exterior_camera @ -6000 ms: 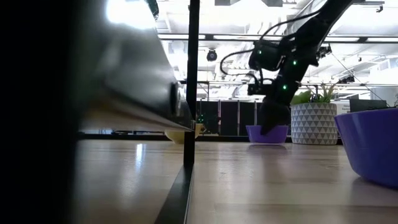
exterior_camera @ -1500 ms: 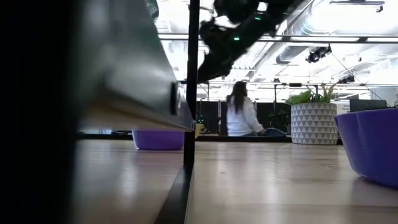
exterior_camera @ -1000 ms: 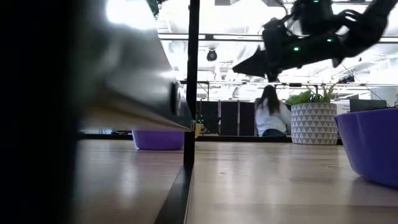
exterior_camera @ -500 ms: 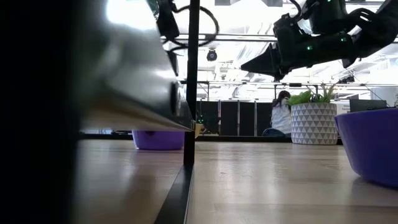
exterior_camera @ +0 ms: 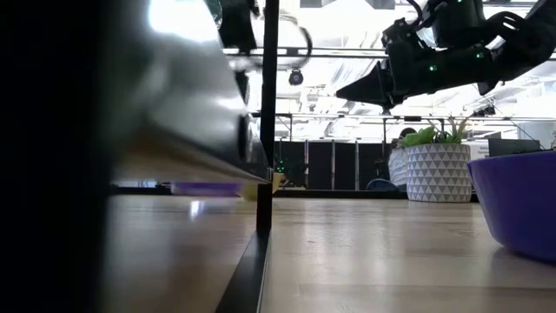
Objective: Pick & Place Mini bowls
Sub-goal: Stack the top violet bowl on top of the other violet bowl on the shelf
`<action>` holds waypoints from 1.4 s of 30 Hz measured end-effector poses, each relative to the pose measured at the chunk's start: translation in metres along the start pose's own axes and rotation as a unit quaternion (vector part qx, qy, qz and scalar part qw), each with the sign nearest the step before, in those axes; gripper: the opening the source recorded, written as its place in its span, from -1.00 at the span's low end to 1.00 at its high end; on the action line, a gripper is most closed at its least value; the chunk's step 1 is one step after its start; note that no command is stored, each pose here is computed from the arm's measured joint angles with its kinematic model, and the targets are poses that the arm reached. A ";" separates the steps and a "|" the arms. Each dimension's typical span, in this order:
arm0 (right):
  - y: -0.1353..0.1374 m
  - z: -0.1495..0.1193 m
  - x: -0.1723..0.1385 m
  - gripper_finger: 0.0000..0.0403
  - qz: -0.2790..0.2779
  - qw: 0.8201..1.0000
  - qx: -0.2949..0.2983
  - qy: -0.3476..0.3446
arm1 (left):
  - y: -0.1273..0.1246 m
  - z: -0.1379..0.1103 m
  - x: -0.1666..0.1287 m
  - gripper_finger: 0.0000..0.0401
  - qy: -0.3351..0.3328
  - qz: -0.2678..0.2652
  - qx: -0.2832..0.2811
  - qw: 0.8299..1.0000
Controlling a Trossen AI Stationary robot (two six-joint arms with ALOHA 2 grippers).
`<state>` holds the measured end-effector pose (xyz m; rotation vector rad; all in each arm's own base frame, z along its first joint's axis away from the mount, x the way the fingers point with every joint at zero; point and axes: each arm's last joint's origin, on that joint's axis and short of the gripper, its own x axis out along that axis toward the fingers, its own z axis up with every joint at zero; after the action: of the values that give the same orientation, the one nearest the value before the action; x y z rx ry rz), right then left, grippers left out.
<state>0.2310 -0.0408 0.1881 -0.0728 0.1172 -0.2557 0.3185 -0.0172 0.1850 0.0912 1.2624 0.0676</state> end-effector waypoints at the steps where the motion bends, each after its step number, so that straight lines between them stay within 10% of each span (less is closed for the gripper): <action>1: 0.000 0.000 0.000 -1.00 0.000 1.000 -0.001 0.000 | 0.001 0.003 -0.007 -0.93 -0.002 0.004 0.000 1.000; 14: 0.000 -0.001 0.000 -1.00 0.001 1.000 -0.006 0.007 | -0.013 -0.005 -0.091 -0.98 0.012 -0.021 -0.061 0.998; 42: 0.000 -0.002 0.000 -1.00 -0.003 1.000 -0.019 0.012 | -0.185 -0.148 -0.194 -1.00 0.109 -0.152 -0.220 0.957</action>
<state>0.2307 -0.0412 0.1860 -0.1080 0.1448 -0.2603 0.1193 -0.2161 0.3047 -0.5074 1.4407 0.0941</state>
